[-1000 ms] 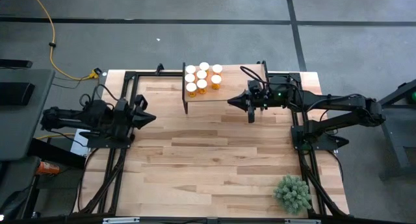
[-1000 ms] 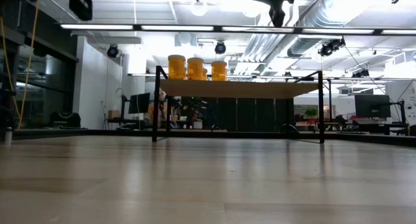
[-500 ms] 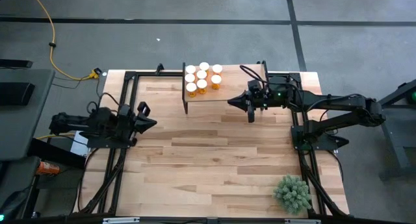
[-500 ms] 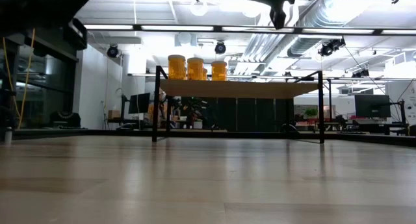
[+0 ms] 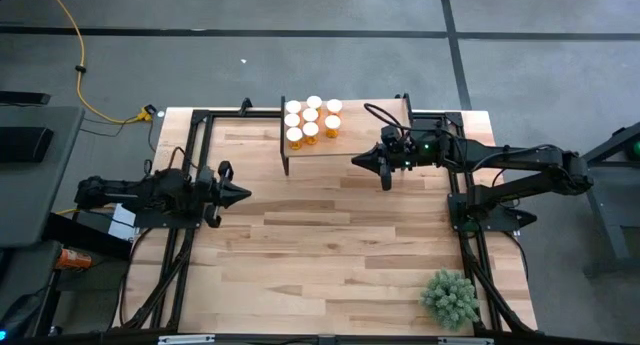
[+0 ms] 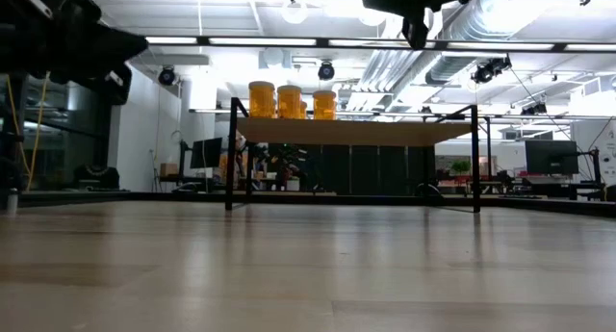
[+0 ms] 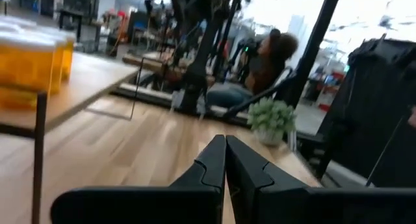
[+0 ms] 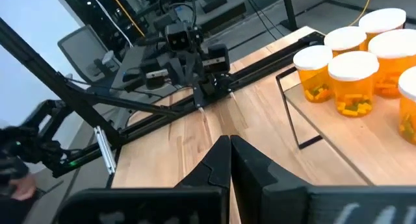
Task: Pick and place medicine bottles onto shelf by color
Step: Return to Home Position
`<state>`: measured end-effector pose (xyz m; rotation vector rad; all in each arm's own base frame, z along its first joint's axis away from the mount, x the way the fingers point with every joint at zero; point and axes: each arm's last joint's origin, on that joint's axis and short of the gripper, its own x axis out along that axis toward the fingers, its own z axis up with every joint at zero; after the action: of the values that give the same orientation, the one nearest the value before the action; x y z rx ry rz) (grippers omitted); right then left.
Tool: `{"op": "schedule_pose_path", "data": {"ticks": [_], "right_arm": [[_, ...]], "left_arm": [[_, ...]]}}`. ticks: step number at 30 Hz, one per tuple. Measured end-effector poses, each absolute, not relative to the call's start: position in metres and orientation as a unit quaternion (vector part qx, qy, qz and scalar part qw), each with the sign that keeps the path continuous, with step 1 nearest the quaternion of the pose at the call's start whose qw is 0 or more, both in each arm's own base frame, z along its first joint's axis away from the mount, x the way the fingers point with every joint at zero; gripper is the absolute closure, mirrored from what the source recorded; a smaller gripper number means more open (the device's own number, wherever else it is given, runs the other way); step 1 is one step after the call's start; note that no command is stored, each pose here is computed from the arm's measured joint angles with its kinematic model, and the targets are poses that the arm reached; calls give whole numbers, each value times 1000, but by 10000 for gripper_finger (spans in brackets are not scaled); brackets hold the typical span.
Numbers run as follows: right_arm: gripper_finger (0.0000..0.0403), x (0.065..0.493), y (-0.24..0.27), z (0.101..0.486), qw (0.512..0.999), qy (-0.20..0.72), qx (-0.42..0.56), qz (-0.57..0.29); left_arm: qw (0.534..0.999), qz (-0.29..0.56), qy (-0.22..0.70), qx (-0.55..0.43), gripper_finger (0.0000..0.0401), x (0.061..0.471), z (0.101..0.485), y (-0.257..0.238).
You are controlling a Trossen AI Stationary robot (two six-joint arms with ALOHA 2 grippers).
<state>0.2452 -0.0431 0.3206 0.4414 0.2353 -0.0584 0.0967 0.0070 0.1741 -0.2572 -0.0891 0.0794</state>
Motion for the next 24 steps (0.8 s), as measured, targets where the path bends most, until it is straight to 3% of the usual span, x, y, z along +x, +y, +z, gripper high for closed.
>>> {"op": "schedule_pose_path", "data": {"ticks": [13,18,24], "right_arm": [[403,235,-38,325,970,132,204,25],[403,195,-30,327,977,122,170,32],[403,133,-16,294,980,49,190,43]], "left_arm": [[990,55,-5,-128,400,98,166,10],[990,56,-6,-129,401,98,167,10],[990,56,-6,-129,398,98,167,10]]}}
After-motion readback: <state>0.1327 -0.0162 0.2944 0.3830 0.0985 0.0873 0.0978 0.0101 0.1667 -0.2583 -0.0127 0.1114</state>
